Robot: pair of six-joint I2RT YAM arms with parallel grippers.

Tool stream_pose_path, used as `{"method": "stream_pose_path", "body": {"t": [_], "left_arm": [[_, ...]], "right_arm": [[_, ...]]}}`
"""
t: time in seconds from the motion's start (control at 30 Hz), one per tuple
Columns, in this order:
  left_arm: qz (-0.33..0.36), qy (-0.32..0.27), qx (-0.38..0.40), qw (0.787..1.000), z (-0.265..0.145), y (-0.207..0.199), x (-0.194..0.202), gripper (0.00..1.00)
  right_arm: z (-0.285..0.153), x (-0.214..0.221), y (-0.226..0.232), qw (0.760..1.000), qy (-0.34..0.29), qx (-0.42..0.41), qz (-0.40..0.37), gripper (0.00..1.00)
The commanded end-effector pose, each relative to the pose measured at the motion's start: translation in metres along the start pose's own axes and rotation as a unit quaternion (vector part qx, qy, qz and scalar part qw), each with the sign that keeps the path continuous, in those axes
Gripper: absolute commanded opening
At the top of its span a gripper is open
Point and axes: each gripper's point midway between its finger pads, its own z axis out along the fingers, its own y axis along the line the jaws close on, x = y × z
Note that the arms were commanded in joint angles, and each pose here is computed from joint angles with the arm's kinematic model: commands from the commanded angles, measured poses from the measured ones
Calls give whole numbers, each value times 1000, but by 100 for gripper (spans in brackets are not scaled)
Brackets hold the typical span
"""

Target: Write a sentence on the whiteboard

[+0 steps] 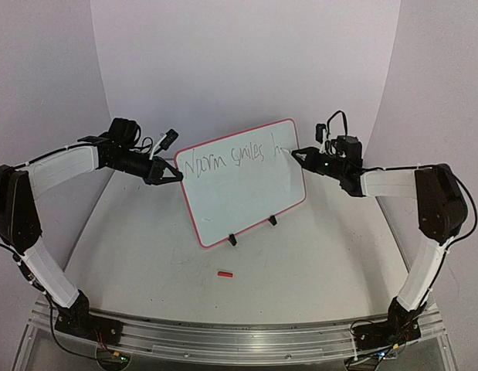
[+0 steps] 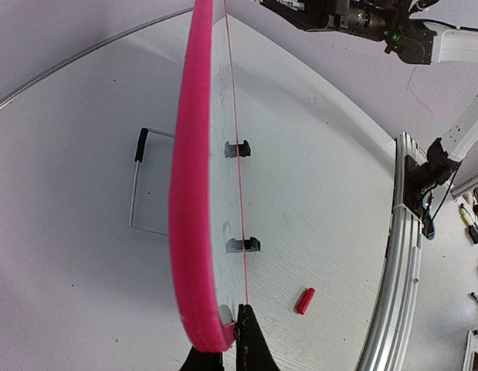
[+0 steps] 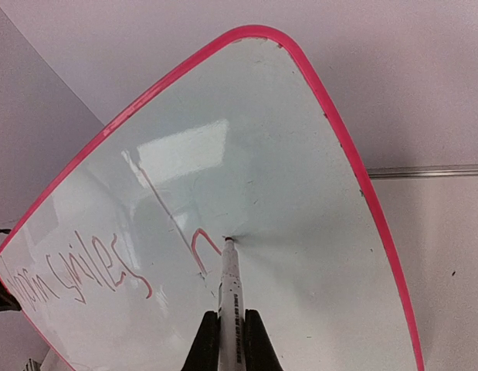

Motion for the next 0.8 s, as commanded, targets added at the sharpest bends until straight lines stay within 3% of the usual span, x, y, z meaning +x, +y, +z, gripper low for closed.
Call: {"method": "stream_pose_path", "body": {"t": [0.0,0.47,0.77], "left_arm": [[38,30,-34,998,7,12,15,0],[39,29,-34,998,7,12,15,0],[40,28,-34,998,5,11,14,0]], "right_arm": [[4,-21,3,999,-31,6,-12,0],[3,-40,8,998,-54,9,-21,0],[12,-26,17,999,-19,-31,-21,0]]}}
